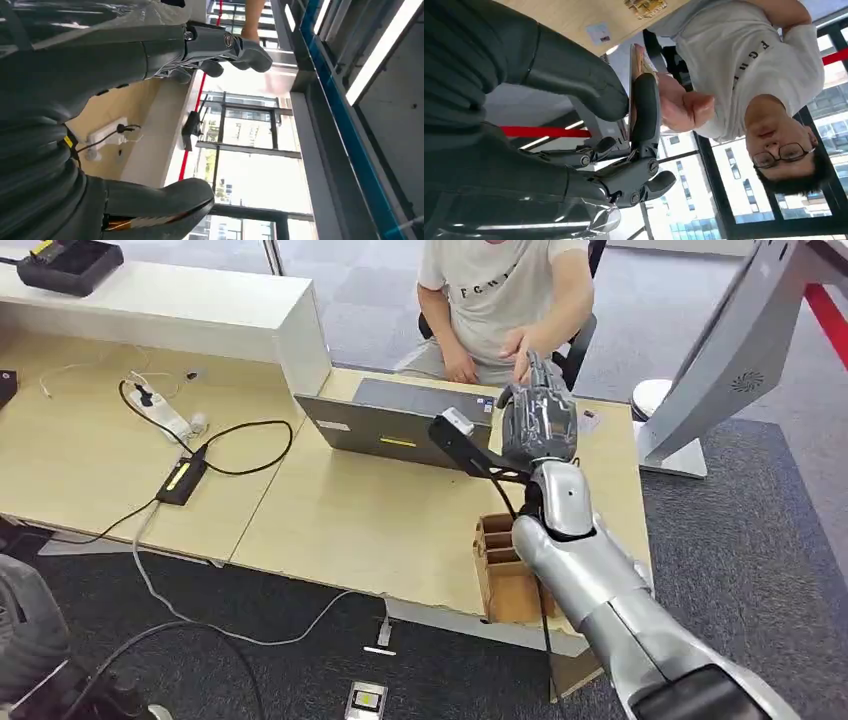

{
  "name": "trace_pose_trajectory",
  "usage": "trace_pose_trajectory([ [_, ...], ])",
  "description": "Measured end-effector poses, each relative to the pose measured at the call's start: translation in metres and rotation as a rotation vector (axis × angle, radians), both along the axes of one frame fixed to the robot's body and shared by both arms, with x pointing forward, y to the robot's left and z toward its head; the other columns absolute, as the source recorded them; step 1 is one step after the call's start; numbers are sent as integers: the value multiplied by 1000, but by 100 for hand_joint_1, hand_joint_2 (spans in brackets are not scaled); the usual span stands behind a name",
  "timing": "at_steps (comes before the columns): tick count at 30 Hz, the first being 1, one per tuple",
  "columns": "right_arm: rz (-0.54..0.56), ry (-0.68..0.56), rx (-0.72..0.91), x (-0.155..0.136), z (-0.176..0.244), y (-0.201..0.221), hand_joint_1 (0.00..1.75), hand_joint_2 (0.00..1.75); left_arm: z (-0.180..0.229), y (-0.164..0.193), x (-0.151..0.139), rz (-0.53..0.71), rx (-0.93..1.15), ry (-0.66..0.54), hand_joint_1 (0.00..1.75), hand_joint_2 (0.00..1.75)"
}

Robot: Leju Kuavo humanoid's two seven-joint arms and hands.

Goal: Pass the card to the sensor for recognition and then transmit it.

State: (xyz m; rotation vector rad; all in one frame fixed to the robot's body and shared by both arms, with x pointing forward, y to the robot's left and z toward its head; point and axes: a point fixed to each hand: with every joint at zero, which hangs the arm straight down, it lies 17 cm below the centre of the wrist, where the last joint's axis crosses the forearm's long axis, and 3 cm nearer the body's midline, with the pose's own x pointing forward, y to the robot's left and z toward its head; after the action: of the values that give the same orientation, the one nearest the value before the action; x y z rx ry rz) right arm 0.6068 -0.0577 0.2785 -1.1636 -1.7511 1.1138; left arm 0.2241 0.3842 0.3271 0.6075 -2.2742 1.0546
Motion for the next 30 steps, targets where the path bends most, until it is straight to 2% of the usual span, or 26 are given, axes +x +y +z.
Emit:
trace_pose_trajectory([
  [8, -44, -13, -29, 5, -5, -19, 0, 175, -1, -2, 5, -15, 7, 0, 0, 175],
  [16, 44, -142, 12, -9, 20, -11, 0, 175, 1, -3, 6, -14, 25, 4, 0, 175],
  [22, 122, -211, 122, -46, 30, -5, 0, 175, 0, -3, 5, -15, 32, 10, 0, 175],
  [30, 213, -296, 308, -125, 37, -23, 0, 175, 2, -5, 2, -2, 66, 23, 0, 175],
])
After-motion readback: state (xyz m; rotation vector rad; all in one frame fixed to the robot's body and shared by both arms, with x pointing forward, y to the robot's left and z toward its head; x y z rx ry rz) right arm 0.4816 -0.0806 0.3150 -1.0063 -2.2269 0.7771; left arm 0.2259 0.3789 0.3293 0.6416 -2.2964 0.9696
